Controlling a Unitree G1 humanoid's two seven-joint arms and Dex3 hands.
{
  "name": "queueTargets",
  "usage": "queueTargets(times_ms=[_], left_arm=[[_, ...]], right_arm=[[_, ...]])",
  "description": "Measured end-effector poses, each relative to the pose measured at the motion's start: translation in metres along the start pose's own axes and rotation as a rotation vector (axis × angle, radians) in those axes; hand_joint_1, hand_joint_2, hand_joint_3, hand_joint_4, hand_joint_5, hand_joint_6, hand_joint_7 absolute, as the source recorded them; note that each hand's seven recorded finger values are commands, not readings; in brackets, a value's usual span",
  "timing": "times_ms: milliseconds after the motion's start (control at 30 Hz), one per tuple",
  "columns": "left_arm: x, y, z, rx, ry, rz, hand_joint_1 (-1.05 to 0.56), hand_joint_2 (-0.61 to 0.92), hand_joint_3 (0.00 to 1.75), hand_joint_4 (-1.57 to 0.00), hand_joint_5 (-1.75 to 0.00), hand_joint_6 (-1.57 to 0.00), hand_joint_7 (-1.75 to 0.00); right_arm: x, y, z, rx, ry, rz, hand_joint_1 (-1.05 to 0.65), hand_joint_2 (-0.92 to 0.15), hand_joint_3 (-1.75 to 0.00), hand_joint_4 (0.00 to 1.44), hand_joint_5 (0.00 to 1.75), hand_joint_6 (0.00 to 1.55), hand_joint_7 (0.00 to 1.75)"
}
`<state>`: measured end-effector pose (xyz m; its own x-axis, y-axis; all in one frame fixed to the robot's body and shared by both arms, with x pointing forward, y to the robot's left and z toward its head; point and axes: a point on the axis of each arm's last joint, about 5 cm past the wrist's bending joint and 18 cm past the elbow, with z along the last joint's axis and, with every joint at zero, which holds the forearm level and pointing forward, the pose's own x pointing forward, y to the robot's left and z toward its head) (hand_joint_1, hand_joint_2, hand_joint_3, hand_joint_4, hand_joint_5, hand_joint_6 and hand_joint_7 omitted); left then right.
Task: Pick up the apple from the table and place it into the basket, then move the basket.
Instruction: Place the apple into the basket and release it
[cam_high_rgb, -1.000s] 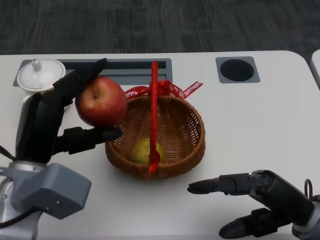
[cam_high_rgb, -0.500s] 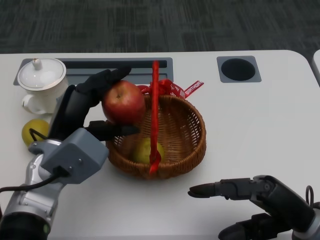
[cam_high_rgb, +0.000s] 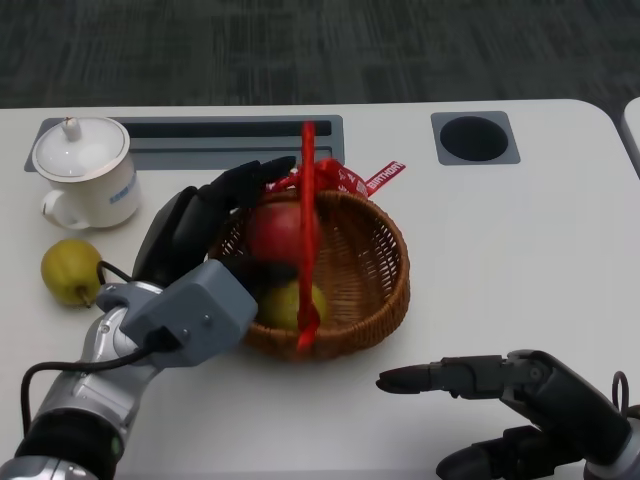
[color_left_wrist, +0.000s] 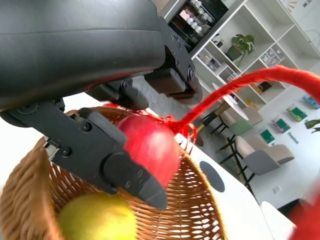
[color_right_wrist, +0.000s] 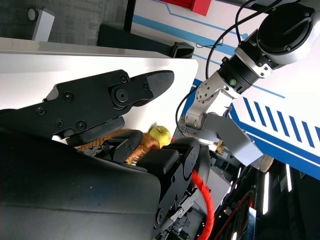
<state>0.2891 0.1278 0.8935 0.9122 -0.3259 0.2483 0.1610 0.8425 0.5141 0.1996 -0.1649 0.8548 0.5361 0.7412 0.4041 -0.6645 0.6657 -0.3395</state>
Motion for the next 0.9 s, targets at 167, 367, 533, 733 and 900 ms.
queueTargets(times_ms=[167,367,533,733,900], left_arm=[[0.003,0.003,0.001,0.031,-0.008,0.024,-0.77,0.82,0.0,-0.15,0.0,-0.33,0.0],[0.007,0.005,0.006,0.059,-0.027,0.044,-0.76,0.82,0.0,-0.14,0.0,-0.34,-0.01],[0.007,0.01,0.014,0.092,-0.047,0.083,-0.73,0.83,0.01,-0.15,0.0,-0.35,0.0],[-0.011,0.018,0.025,0.08,-0.073,0.095,-0.69,0.84,0.01,-0.19,-0.02,-0.38,-0.01],[-0.032,0.033,0.035,0.057,-0.09,0.094,-0.6,0.84,0.0,-0.33,-0.04,-0.45,-0.02]], right_arm=[[0.0,0.0,0.0,0.0,0.001,-0.001,-0.47,-0.92,-0.01,0.7,0.0,0.64,0.0],[0.0,0.0,0.0,0.0,0.001,0.0,-0.47,-0.92,-0.01,0.7,0.0,0.64,0.0],[-0.001,-0.002,0.0,-0.003,0.007,0.004,-0.47,-0.92,-0.01,0.71,0.0,0.65,0.0],[-0.001,-0.009,0.002,-0.028,0.002,0.008,-0.45,-0.91,0.0,0.71,0.0,0.66,0.01],[0.008,-0.029,0.009,-0.101,-0.083,0.043,-0.47,-0.89,0.0,0.68,0.0,0.65,0.0]])
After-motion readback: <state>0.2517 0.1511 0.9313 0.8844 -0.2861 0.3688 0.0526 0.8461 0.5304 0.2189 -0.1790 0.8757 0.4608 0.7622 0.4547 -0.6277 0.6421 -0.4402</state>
